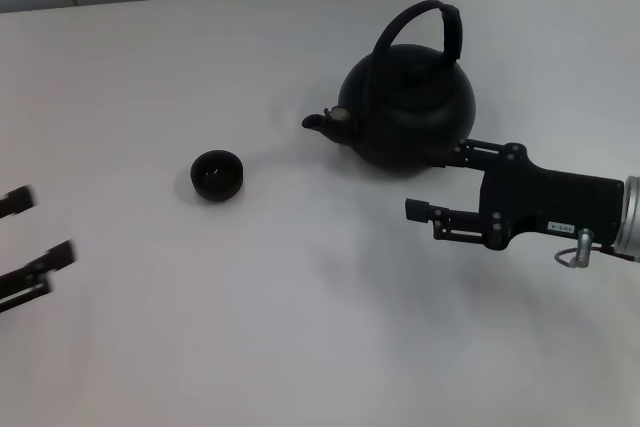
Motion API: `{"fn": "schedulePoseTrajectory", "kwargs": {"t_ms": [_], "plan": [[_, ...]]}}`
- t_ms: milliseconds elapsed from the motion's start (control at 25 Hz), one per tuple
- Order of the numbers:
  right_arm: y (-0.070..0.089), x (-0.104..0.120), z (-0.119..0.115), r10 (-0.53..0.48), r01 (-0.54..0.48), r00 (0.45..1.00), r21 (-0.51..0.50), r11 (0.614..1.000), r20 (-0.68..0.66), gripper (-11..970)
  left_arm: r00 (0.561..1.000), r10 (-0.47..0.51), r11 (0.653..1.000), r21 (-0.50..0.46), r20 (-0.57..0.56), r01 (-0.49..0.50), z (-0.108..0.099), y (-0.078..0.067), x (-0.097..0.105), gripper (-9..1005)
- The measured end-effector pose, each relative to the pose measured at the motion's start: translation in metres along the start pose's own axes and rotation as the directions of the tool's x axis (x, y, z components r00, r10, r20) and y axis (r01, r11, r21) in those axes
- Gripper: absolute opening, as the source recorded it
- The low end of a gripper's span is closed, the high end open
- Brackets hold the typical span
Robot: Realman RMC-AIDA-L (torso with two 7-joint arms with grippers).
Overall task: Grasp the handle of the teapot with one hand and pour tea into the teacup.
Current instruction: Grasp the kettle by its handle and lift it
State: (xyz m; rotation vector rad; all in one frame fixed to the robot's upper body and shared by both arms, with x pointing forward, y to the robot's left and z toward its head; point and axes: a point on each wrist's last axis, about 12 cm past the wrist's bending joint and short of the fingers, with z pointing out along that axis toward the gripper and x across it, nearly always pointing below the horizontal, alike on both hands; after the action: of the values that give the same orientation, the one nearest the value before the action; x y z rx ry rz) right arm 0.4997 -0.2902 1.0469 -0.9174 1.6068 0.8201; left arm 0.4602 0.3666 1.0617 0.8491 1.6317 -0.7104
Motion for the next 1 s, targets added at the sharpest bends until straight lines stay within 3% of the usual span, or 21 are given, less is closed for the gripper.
{"fn": "schedulePoseTrajectory", "kwargs": {"t_ms": [120, 240, 440, 680, 720, 1000], "plan": [[0.001, 0.001, -0.001, 0.004, -0.004, 1.0, 0.006, 1.0, 0.004, 722, 1.0, 0.0, 1.0, 0.0, 0.0, 0.0, 0.0, 0.0, 0.0, 802], [0.001, 0.001, -0.001, 0.005, -0.005, 1.0, 0.006, 1.0, 0.004, 722, 1.0, 0.0, 0.999, -0.039, 0.019, 0.001, -0.023, -0.003, 0.002, 802], [0.001, 0.001, -0.001, 0.005, -0.005, 1.0, 0.006, 1.0, 0.004, 722, 1.0, 0.007, 0.999, -0.038, 0.021, -0.006, -0.024, -0.004, 0.002, 802], [0.002, 0.002, -0.002, 0.008, -0.008, 1.0, 0.008, 1.0, 0.003, 723, 0.998, 0.047, 0.998, -0.031, -0.037, -0.048, -0.028, -0.011, 0.013, 802], [0.002, 0.002, -0.002, 0.008, -0.008, 1.0, 0.008, 1.0, 0.003, 723, 0.994, 0.056, 0.997, -0.045, -0.089, -0.06, -0.029, -0.014, 0.021, 802], [0.003, 0.003, -0.002, 0.014, -0.015, 1.0, 0.015, 1.0, 0.01, 722, 0.993, 0.075, 0.996, -0.049, -0.095, -0.08, -0.027, -0.013, 0.022, 802]]}}
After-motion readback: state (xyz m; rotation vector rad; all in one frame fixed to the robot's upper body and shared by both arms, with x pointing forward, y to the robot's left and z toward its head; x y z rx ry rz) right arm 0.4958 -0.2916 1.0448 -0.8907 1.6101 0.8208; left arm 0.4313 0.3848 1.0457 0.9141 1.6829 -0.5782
